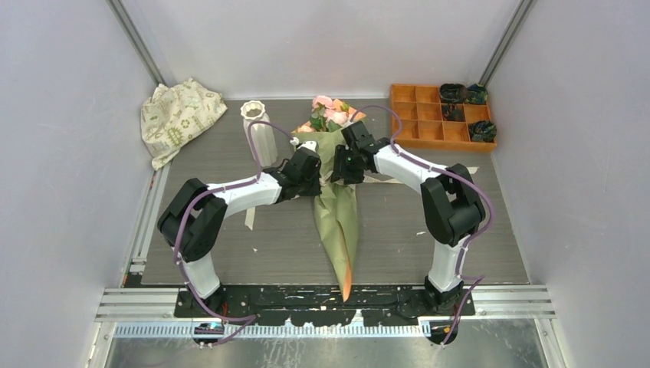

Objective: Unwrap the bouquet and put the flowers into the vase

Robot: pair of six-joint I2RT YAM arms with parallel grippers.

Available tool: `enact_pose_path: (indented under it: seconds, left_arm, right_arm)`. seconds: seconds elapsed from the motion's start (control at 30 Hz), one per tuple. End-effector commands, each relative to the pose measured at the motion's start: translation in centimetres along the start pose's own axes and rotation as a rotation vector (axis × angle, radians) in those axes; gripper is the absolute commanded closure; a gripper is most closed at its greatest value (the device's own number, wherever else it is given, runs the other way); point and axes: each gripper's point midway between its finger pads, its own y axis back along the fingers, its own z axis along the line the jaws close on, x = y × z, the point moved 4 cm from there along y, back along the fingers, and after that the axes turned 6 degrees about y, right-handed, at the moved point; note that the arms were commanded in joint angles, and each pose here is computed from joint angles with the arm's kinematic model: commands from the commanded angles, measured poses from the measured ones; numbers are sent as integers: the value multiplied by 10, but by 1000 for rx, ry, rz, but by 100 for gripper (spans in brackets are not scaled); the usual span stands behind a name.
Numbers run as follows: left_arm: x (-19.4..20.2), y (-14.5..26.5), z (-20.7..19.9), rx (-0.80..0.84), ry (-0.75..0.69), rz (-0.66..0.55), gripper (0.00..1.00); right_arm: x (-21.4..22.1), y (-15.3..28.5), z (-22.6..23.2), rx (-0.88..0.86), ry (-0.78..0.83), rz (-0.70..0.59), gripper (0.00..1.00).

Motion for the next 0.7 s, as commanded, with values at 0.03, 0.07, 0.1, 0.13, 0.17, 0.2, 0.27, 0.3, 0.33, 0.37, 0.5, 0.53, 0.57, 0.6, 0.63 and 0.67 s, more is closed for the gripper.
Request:
enact_pose_path:
  seconds: [0.03, 0.07, 0.1, 0.13, 0.17, 0.2, 0.27, 0.3, 0.33, 0.37, 0.5, 0.53, 0.57, 0.6, 0.63, 0.67]
  left_arm:
    - [-13, 7, -9, 37, 9, -40, 100]
    - [-12, 7, -9, 36, 10, -38, 100]
    - [-12, 6, -9, 37, 10, -37, 100]
    - [-12, 6, -9, 38, 12, -36, 100]
    - [-12, 6, -10, 41, 11, -34, 100]
    - [-12, 5, -10, 42, 12, -34, 100]
    - [-12, 5, -10, 43, 13, -35, 100]
    - [-12, 5, -10, 42, 12, -34, 100]
    - [-12, 5, -10, 43, 12, -34, 100]
    - [-12, 4, -10, 42, 12, -34, 100]
    - [-13, 4, -10, 42, 11, -36, 100]
    - [-13, 3, -10, 41, 9, -35, 100]
    - [-13, 2, -10, 40, 9, -35, 100]
    - [-14, 2, -11, 39, 9, -36, 100]
    - [-14, 1, -11, 39, 8, -35, 100]
    - [-14, 1, -11, 39, 6, -35, 100]
  right_arm:
    - [-20, 7, 12, -27, 7, -74, 42]
    - [-20, 8, 12, -29, 6, -76, 40]
    - [-20, 8, 13, -32, 4, -75, 38]
    - [-19, 7, 13, -36, 4, -72, 38]
    - [-19, 7, 13, -40, 4, -70, 37]
    - [-17, 5, 13, -39, 3, -63, 38]
    - [-15, 0, 13, -49, 4, -46, 42]
    - [-14, -2, 14, -60, 4, -42, 46]
    - [-11, -4, 15, -69, 5, -32, 50]
    - [-10, -6, 15, -76, 4, -26, 55]
    - [-2, -12, 16, -91, 3, 0, 73]
    - [-1, -13, 16, -92, 4, 4, 74]
    - [1, -13, 15, -92, 4, 7, 77]
    - [1, -13, 15, -92, 5, 8, 81]
    - [2, -12, 15, -92, 8, 6, 84]
    - [1, -10, 15, -92, 11, 1, 89]
